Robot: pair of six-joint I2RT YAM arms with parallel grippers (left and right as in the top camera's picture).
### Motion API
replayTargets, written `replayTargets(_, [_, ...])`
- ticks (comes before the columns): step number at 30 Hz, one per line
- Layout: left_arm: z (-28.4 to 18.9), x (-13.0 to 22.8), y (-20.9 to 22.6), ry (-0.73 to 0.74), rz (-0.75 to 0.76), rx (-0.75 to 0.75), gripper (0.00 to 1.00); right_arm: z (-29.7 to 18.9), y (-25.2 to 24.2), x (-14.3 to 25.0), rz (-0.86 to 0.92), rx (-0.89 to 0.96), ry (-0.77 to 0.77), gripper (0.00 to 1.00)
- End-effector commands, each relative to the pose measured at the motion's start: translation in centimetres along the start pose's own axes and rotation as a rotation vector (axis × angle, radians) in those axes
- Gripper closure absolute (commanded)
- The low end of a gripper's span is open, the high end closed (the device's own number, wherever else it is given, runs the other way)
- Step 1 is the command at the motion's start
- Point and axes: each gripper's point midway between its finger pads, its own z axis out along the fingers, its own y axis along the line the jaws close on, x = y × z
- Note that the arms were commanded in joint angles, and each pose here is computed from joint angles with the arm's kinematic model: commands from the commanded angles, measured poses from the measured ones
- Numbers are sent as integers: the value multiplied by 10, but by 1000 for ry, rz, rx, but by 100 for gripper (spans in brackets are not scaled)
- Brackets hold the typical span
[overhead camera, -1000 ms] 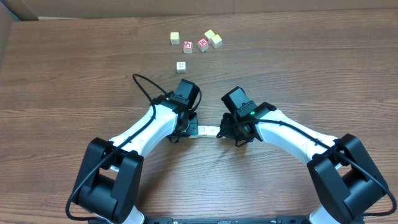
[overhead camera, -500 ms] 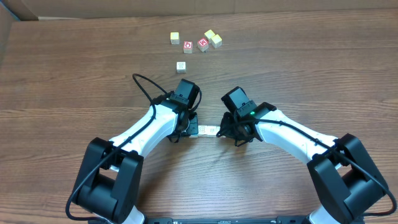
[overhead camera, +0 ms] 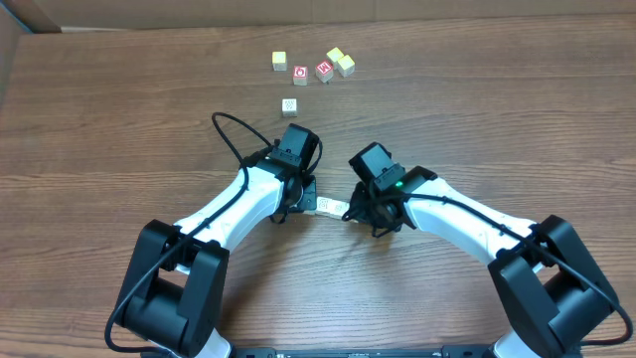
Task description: Flip 4 blocks
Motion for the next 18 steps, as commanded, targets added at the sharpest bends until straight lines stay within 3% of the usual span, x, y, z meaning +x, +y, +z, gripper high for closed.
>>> replayTargets(1, [4,3,-12,14,47,51,95,-10,26,10,34,-77,15,96])
replayTargets(18, [3,-18,-22,-74,69,88,95,-11,31,21,273,-92,77,96])
